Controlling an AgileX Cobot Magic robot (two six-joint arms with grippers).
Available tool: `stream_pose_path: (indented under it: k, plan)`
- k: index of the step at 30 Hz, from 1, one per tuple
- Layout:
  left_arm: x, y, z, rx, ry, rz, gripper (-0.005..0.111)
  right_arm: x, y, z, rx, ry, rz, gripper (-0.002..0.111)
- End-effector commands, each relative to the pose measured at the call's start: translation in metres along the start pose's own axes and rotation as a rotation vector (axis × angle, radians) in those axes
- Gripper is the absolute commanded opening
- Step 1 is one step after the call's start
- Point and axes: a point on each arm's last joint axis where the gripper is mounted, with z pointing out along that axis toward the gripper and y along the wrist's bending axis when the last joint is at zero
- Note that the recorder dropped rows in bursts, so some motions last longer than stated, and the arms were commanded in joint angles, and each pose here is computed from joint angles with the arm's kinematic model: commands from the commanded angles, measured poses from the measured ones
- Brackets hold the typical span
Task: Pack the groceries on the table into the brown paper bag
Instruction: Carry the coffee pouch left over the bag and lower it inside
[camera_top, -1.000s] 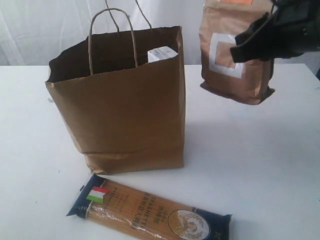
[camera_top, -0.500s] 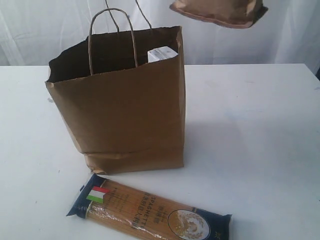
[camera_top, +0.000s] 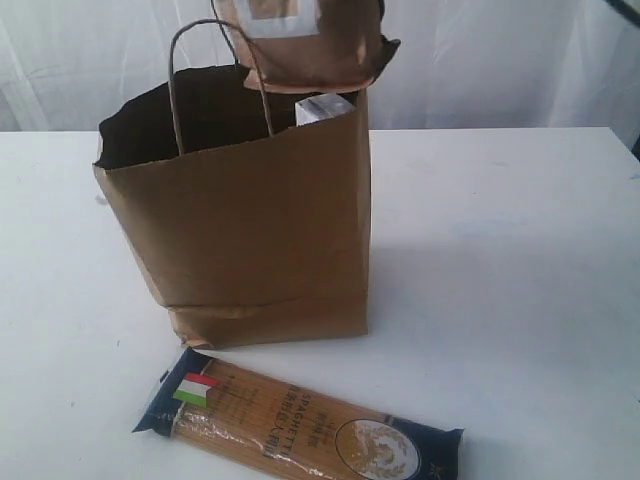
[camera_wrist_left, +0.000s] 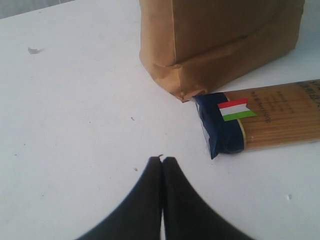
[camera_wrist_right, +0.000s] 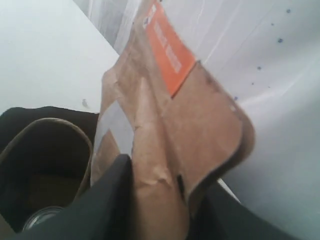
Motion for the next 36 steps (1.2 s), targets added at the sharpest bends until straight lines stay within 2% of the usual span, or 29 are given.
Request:
stream_pose_path:
  k: [1, 5, 12, 19, 21, 24, 29, 36]
  plan:
    - [0.001, 0.000, 0.000, -0.002, 0.001, 0.000, 0.000, -0.013, 0.010, 0.012, 0.007, -0.052, -0.071, 0.000]
    - [0.001, 0.000, 0.000, -0.002, 0.001, 0.000, 0.000, -0.015, 0.017, 0.028, 0.027, -0.032, -0.173, 0.000]
    - [0.001, 0.000, 0.000, -0.003, -0.001, 0.000, 0.000, -0.014, 0.009, 0.037, 0.113, 0.008, -0.305, 0.000]
    - [0.001, 0.000, 0.000, -0.003, -0.001, 0.000, 0.000, -0.022, 0.012, 0.033, 0.087, -0.063, -0.141, 0.000]
    - [0.001, 0.000, 0.000, -0.003, -0.001, 0.000, 0.000, -0.024, 0.019, 0.033, 0.035, -0.078, -0.078, 0.000]
    - [0.001, 0.000, 0.000, -0.003, -0.001, 0.000, 0.000, -0.029, 0.036, 0.033, -0.014, -0.086, -0.088, 0.000]
    - [0.001, 0.000, 0.000, -0.003, -0.001, 0.000, 0.000, -0.015, 0.050, 0.055, -0.096, 0.013, -0.035, 0.000]
    - [0.001, 0.000, 0.000, -0.003, -0.001, 0.000, 0.000, 0.002, 0.060, 0.087, -0.117, 0.082, 0.030, 0.000]
